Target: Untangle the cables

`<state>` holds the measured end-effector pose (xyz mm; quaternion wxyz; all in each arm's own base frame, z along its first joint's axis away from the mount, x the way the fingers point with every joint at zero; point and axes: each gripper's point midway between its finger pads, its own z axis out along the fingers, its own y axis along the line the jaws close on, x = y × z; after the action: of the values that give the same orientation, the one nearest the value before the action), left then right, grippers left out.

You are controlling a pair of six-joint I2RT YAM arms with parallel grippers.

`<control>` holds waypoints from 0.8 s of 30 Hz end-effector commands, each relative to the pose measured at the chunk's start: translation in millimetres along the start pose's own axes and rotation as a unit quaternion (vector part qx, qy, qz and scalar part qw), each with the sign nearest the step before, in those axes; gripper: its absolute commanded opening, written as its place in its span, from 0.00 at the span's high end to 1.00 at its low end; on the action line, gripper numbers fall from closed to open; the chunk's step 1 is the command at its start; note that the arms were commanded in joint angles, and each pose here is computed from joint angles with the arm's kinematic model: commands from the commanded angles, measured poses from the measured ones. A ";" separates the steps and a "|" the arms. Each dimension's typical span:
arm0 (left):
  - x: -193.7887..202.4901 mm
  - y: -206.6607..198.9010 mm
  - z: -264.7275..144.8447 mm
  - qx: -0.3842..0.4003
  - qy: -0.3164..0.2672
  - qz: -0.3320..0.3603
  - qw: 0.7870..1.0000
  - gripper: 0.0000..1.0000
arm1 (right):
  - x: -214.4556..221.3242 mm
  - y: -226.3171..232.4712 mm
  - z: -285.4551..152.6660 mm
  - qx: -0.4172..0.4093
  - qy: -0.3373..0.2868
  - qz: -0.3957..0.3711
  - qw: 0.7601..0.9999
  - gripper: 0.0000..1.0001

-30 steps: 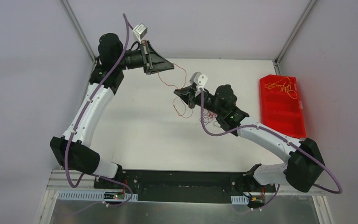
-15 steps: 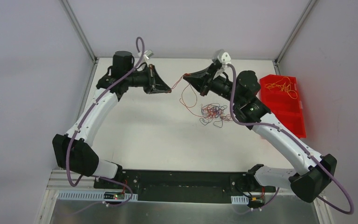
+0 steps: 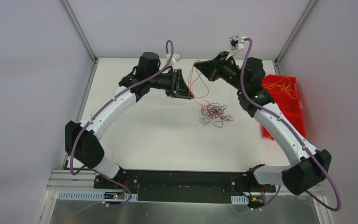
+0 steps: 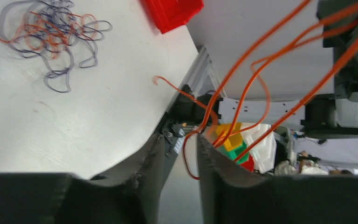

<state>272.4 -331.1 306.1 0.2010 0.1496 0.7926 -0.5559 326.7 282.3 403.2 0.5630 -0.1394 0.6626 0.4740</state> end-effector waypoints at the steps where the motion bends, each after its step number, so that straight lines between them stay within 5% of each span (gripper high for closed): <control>1: -29.7 27.0 -36.5 -0.045 -0.070 -0.026 0.996 0.54 | -73.4 7.6 -34.1 0.012 -0.096 -0.011 0.995 1.00; 3: -44.2 41.6 -62.2 -0.056 -0.106 -0.041 0.992 0.45 | -66.0 -11.2 -49.6 0.047 -0.086 -0.009 0.995 1.00; 8: -84.7 26.9 -113.7 -0.009 -0.203 -0.024 0.979 0.02 | -28.8 -54.9 -90.3 0.122 -0.046 0.029 0.991 1.00; 21: -80.7 26.4 -121.0 0.007 -0.222 0.015 0.975 0.01 | -61.6 -134.5 -213.9 0.267 -0.014 -0.015 0.964 1.00; 24: -75.2 29.1 -113.2 0.008 -0.208 0.014 0.978 0.01 | -61.5 -151.9 -234.8 0.263 0.075 -0.026 0.961 1.00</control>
<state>346.7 -206.1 345.9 0.3566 -0.0012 0.7369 -0.5743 325.6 10.7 362.1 0.5891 0.0601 0.7625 0.2607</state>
